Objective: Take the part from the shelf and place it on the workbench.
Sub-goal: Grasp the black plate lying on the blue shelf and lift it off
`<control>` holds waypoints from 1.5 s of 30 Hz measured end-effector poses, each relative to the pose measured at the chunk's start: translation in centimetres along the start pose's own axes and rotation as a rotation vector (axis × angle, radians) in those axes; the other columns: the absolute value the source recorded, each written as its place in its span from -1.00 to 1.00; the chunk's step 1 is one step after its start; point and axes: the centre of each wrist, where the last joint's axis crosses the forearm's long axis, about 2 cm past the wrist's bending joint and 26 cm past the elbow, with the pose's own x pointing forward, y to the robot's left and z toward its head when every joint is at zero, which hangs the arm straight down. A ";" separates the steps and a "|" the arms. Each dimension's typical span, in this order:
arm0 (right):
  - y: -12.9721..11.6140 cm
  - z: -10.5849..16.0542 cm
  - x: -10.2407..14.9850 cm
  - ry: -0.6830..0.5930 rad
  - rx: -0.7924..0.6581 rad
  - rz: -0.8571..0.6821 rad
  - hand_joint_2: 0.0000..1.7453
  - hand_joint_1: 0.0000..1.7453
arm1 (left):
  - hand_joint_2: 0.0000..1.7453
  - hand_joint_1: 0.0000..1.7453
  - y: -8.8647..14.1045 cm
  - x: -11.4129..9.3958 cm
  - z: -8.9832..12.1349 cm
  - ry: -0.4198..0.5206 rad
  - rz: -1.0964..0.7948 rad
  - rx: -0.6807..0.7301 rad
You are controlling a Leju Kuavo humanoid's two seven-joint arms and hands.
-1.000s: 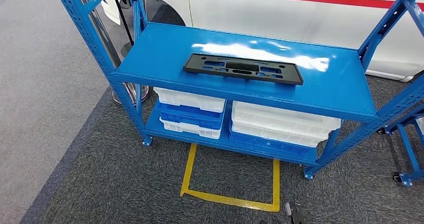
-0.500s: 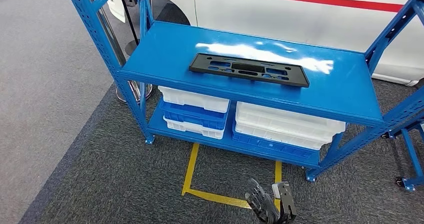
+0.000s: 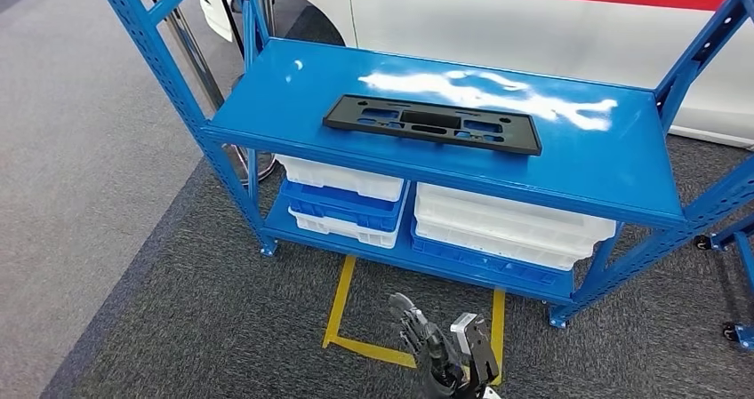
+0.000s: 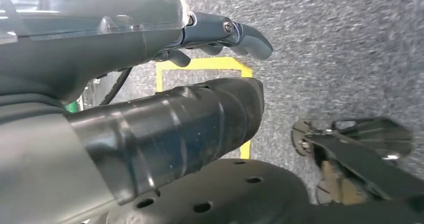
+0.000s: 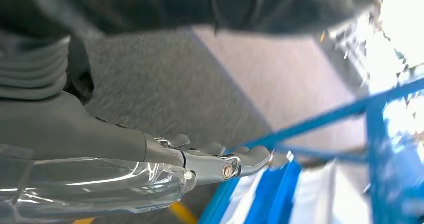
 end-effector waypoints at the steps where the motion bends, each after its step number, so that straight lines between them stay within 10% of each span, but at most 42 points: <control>1: 0.6 -0.2 0.3 -0.016 0.031 -0.004 -1.00 -1.00 | -1.00 -1.00 0.0 0.0 0.0 0.001 0.000 0.000; 15: 5.5 -1.0 3.9 -0.188 0.392 -0.028 -1.00 -1.00 | -1.00 -1.00 -0.9 0.5 0.1 0.000 -0.017 -0.020; 45: 6.3 -1.6 5.6 -0.279 0.375 0.102 -1.00 -1.00 | -1.00 -1.00 -1.9 0.8 0.3 -0.006 -0.049 -0.033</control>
